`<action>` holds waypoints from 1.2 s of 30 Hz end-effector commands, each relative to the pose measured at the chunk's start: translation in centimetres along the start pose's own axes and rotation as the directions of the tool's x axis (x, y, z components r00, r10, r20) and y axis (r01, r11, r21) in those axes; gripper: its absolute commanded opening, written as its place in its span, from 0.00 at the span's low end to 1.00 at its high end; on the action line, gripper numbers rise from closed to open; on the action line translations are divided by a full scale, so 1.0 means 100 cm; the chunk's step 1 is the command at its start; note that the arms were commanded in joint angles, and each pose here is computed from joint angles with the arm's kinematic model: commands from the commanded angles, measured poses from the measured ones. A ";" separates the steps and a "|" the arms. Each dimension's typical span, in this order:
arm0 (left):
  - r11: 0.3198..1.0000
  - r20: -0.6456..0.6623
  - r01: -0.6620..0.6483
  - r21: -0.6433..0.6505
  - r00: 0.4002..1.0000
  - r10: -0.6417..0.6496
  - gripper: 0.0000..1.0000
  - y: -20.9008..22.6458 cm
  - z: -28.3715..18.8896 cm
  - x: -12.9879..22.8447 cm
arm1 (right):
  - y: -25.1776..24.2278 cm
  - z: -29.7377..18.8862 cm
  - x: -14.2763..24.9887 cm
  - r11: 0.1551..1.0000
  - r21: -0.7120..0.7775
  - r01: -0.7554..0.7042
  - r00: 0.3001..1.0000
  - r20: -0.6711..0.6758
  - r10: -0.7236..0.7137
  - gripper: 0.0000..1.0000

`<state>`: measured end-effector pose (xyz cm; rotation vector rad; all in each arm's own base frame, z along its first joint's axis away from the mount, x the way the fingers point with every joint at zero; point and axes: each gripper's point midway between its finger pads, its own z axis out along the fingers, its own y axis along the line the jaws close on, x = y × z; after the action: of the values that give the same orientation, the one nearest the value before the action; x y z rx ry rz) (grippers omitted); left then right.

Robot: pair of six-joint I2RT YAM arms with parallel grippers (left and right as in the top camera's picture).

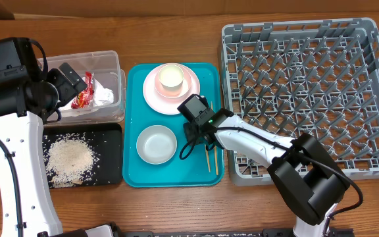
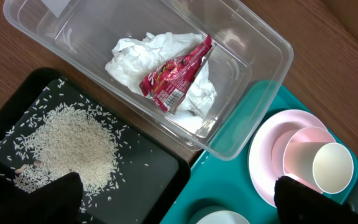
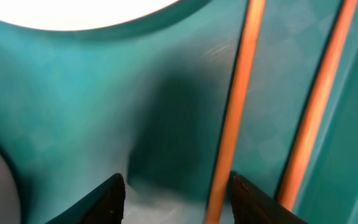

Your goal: Sort waste into correct bins and load items into the dishwasher

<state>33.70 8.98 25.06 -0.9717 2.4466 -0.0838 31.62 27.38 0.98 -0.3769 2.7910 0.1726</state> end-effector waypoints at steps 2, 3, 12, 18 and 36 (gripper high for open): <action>1.000 0.034 -0.014 0.007 0.999 0.013 1.00 -0.003 -0.010 -0.005 | 0.008 -0.002 -0.001 1.000 -0.031 0.001 1.000 -0.011 -0.002 0.56; 1.000 0.034 -0.014 0.007 0.999 0.013 1.00 -0.003 -0.010 -0.005 | 0.008 -0.002 -0.001 1.000 -0.031 0.001 1.000 -0.011 -0.002 0.56; 1.000 0.034 -0.014 0.007 0.999 0.014 1.00 -0.003 -0.010 -0.005 | 0.007 -0.002 0.001 1.000 -0.027 0.002 1.000 -0.018 -0.003 0.33; 1.000 0.034 -0.014 0.007 0.999 0.014 1.00 -0.003 -0.010 -0.005 | 0.006 -0.002 0.003 1.000 -0.023 0.002 1.000 -0.025 -0.003 0.21; 1.000 0.034 -0.014 0.007 0.999 0.013 1.00 -0.003 -0.010 -0.005 | 0.004 -0.010 -0.011 0.999 0.002 -0.052 0.999 0.012 0.052 0.04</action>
<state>33.70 8.98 25.06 -0.9716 2.4467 -0.0843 31.03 26.88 0.82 -0.3194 2.8337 0.1587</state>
